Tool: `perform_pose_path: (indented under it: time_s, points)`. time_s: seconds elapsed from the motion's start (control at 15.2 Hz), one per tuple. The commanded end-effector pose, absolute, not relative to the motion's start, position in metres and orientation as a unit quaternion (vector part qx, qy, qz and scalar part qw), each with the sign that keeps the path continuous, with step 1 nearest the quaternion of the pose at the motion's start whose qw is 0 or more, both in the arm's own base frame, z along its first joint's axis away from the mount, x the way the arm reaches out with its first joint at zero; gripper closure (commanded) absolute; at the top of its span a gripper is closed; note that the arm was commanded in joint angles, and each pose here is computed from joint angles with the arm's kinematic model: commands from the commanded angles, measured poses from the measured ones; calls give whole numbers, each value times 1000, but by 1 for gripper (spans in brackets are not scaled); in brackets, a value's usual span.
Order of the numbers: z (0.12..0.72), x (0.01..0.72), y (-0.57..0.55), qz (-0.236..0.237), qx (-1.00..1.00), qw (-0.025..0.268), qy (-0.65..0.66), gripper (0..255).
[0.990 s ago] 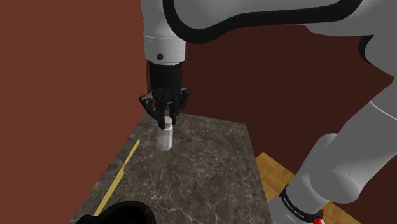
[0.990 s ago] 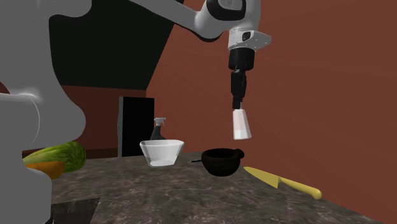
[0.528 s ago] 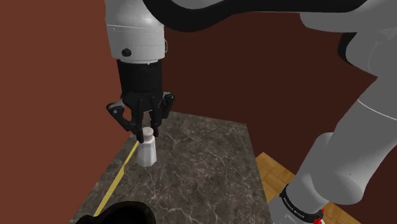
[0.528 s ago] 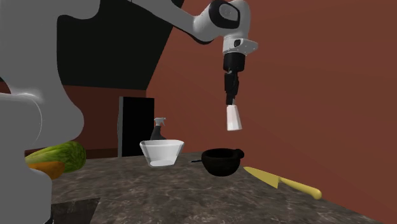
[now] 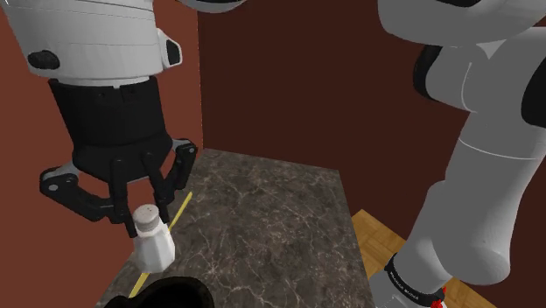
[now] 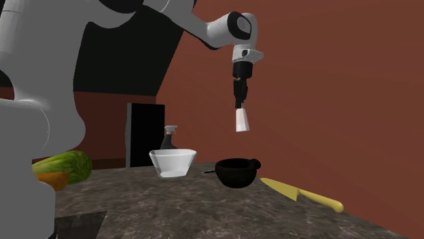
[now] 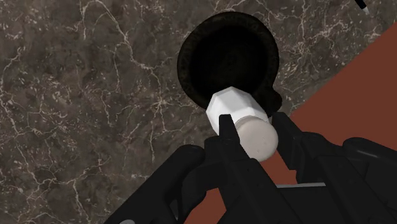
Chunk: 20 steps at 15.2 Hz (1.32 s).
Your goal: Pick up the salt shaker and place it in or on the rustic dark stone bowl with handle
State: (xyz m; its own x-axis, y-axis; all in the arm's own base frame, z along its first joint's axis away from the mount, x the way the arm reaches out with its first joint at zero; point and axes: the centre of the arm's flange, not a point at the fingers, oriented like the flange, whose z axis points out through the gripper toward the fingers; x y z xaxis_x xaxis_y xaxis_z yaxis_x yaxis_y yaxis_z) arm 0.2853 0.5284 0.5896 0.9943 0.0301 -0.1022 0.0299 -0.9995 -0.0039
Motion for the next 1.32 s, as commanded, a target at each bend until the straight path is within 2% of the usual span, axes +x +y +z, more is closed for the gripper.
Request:
perform_pose_path:
  time_s: [0.0,1.25]
  points:
    - [597,272,548,51,-999,1,-14,255]
    - [497,272,548,51,-999,1,-14,255]
